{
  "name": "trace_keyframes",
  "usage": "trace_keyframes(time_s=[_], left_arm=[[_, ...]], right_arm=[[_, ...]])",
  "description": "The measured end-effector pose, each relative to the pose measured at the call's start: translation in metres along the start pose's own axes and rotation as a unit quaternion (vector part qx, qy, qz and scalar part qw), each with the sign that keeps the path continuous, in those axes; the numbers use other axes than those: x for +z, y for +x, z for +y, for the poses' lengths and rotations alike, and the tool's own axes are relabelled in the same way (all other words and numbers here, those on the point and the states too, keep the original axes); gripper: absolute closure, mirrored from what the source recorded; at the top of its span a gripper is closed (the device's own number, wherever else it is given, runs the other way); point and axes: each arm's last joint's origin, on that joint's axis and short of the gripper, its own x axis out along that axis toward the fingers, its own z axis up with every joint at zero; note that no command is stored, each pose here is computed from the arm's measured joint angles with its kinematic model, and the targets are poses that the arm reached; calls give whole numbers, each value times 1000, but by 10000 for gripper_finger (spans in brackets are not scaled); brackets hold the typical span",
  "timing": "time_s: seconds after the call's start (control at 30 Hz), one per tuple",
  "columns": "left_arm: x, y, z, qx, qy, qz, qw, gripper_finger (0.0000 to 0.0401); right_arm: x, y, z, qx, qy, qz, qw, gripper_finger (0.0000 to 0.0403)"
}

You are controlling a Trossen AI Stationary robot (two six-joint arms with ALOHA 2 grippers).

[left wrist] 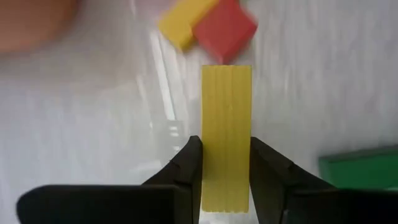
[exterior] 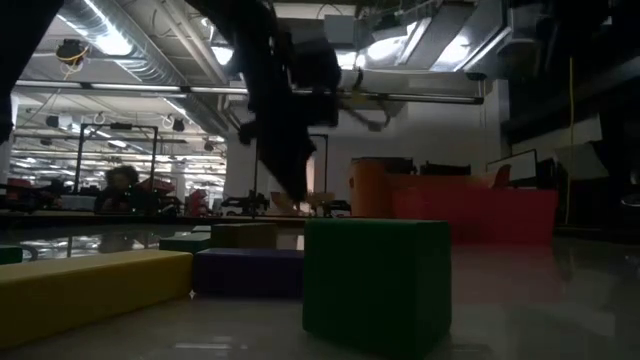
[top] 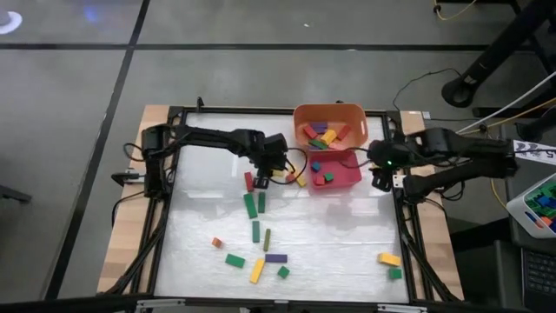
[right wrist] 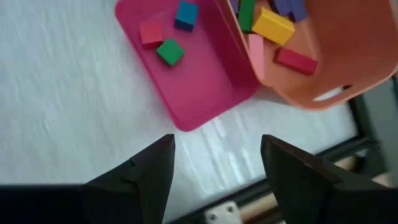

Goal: Sort blocks by size
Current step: Put the yellow rectangle block into the orange bin

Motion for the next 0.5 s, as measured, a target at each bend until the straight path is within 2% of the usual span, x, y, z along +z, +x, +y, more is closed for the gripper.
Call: trace_keyframes(time_s=[0.1, 0.23, 0.33, 0.5], left_arm=[[10, -19, 3, 15, 3, -40, 999, 312], [33, -40, 14, 65, 20, -152, 986, 302], [47, -48, 26, 111, 29, -236, 965, 300], [62, -60, 49, 186, 31, -356, 915, 297]], right_arm=[[-17, 9, 2, 17, 47, -25, 998, 164], [-31, 29, 12, 61, 77, -37, 994, 164], [-38, 46, 23, 100, 71, -33, 992, 164], [-44, 69, 45, 169, 35, -18, 985, 164]])
